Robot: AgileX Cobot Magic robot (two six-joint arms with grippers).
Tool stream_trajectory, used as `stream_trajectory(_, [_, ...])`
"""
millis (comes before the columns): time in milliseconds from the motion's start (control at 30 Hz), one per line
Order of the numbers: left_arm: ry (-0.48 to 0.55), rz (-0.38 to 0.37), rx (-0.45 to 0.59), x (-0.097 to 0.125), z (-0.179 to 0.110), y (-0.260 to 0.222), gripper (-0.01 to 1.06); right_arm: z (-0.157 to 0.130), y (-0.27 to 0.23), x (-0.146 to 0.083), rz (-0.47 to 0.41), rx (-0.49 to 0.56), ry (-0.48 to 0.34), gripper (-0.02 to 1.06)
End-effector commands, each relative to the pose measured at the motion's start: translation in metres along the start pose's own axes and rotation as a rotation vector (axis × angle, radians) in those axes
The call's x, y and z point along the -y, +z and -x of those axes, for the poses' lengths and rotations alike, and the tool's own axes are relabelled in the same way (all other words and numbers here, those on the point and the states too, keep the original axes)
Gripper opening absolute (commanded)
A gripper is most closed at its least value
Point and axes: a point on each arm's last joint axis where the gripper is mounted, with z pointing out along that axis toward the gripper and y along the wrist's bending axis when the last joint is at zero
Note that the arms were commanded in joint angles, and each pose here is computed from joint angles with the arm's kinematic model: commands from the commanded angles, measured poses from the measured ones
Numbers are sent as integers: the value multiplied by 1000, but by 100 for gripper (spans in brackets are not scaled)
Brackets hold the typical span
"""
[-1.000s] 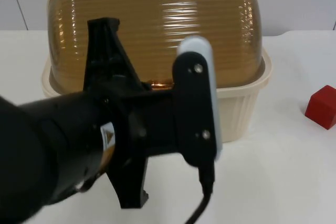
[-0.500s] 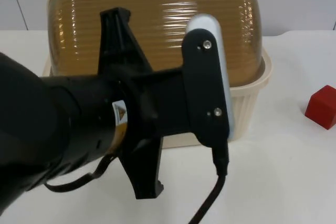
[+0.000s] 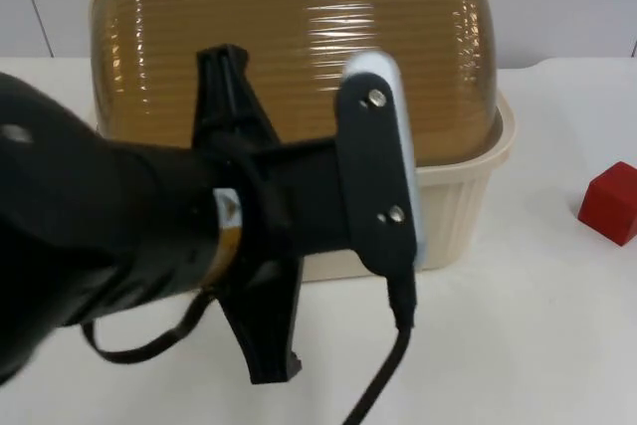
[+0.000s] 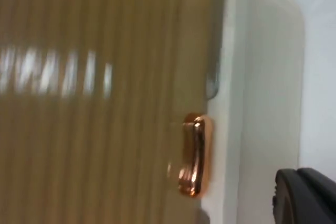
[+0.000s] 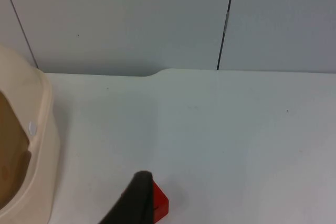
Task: Open the box lid with the left hand, place the block into the box with the right hand, then close the box lid with the left hand.
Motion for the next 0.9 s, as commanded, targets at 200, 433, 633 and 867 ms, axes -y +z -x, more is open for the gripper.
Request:
stream_trajectory(200, [94, 40, -58, -1, 9, 23, 0, 2, -2, 1, -10, 9, -3, 105])
stream_trajectory(433, [79, 29, -72, -11, 3, 30, 0, 1, -2, 2, -10, -1, -3, 105])
stream_trajectory(633, [63, 12, -78, -16, -3, 34, 0, 2, -2, 1, -10, 15, -3, 105])
stream_trajectory(867, [48, 37, -60, -29, 4, 37, 0, 3, -2, 1, -9, 17, -3, 105])
